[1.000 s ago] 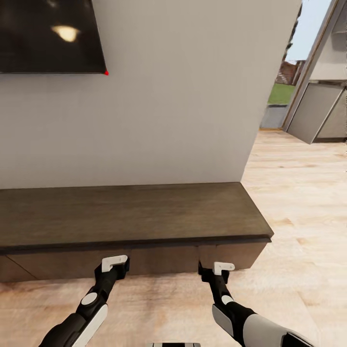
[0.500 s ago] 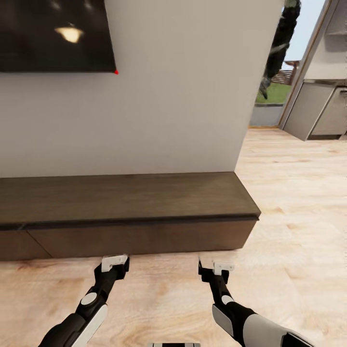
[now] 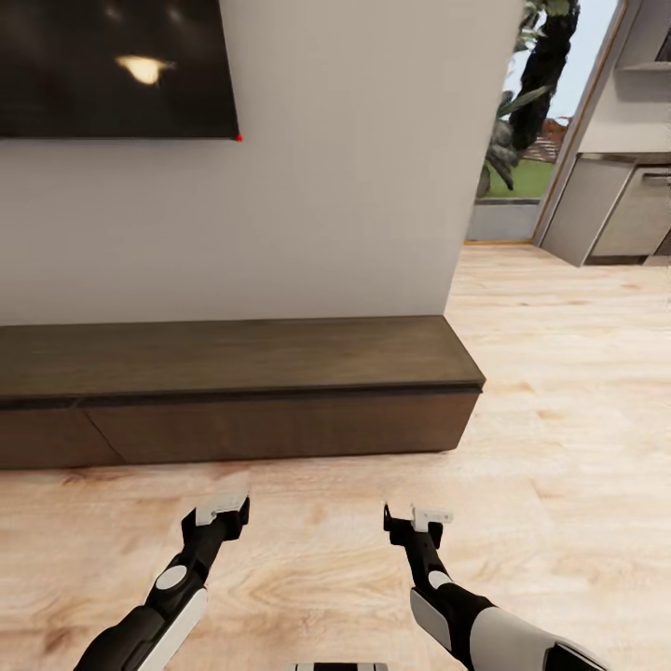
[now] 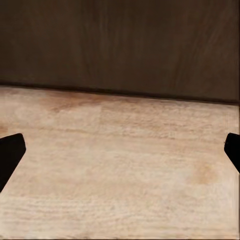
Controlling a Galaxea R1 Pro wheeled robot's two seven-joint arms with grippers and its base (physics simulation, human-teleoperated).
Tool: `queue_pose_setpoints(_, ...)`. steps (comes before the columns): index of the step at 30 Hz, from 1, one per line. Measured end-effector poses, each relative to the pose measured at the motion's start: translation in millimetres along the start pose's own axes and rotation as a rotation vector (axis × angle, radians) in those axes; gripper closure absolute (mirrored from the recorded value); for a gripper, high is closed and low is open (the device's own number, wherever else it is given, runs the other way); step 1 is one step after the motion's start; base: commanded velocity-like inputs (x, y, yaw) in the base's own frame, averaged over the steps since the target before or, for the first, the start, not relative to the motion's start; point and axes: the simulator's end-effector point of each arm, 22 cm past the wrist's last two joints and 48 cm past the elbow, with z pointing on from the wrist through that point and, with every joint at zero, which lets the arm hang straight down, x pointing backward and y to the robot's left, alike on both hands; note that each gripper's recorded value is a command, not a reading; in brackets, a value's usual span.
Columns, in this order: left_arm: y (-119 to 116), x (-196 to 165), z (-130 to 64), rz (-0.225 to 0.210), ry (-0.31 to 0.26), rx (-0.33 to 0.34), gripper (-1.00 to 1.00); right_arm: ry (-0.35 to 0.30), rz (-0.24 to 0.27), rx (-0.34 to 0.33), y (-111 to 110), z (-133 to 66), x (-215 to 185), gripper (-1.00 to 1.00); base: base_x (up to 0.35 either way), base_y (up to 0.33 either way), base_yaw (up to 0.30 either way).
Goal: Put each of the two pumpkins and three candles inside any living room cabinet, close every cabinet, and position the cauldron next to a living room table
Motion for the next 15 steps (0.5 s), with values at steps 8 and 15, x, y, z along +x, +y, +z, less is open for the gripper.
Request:
queue_pose_setpoints(8,1.7,-1.8,0.0,-0.005,0.002,-0.004,-1.0,-0.001,-0.001,-0.002,0.7,-0.2,-0.6,-1.0,-0.123,0.0,0.0)
queue_pose_setpoints(15,2.6,-11.9,-3.2,-0.012,-0.004,-0.003,-1.0,-0.022,0.0,-0.004,1.2,-2.5,-12.9,-1.0,-0.002,0.0,0.0)
